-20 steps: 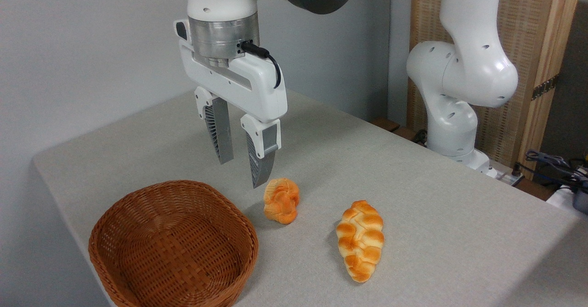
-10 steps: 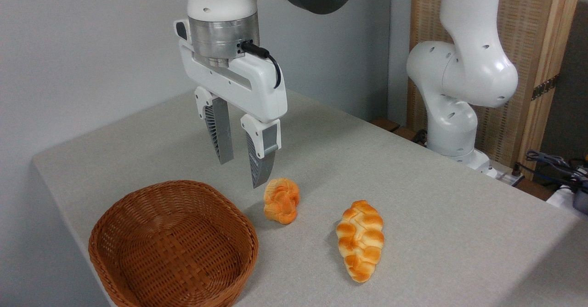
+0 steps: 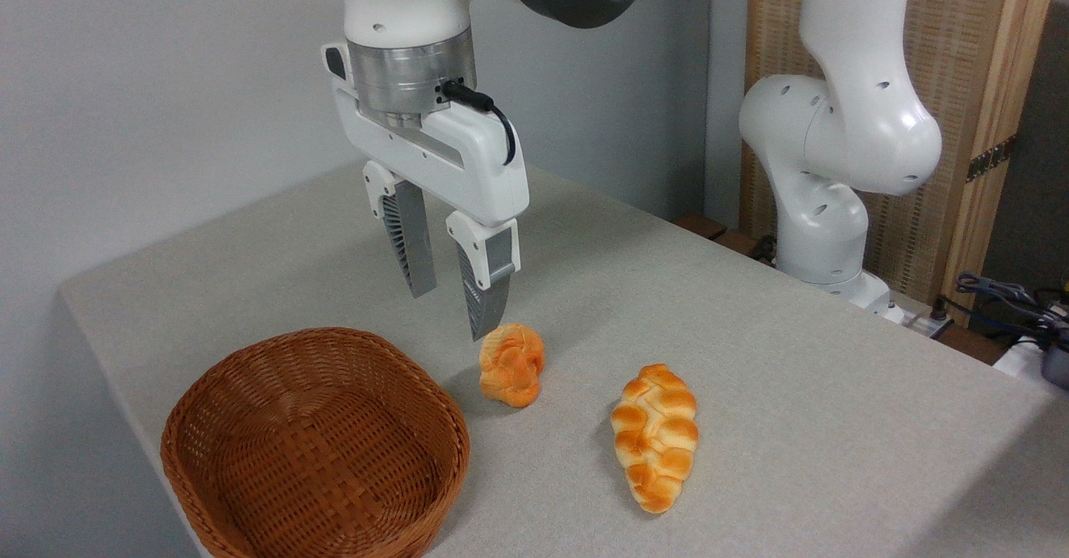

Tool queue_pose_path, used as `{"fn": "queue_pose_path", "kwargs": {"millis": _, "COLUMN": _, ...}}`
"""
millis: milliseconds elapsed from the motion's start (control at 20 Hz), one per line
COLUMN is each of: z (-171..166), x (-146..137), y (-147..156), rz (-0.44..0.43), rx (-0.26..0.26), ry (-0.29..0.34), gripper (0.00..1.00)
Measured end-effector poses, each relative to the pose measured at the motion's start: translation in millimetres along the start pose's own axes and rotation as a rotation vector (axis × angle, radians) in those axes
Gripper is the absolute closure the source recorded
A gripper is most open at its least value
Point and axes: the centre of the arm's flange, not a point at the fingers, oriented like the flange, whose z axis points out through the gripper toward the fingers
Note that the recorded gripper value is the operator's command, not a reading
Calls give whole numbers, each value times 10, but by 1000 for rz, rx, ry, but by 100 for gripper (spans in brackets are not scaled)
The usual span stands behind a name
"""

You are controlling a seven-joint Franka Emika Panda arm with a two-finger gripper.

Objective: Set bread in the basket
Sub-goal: 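Lower the open gripper onto the round orange bun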

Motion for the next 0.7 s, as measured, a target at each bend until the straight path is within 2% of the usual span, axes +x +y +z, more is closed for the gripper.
{"fn": "queue_pose_path", "kwargs": {"millis": 300, "z": 255, "x": -70, "y": 64, "rz": -12, "rx": -46, "ry": -49, "gripper": 0}}
{"fn": "queue_pose_path", "kwargs": {"millis": 500, "z": 495, "x": -178, "y": 186, "rz": -45, "rx": -81, "ry": -91, "gripper": 0}}
{"fn": "queue_pose_path", "kwargs": {"millis": 700, "z": 696, "x": -235, "y": 307, "rz": -42, "rx": -115, "ry": -120, "gripper": 0}}
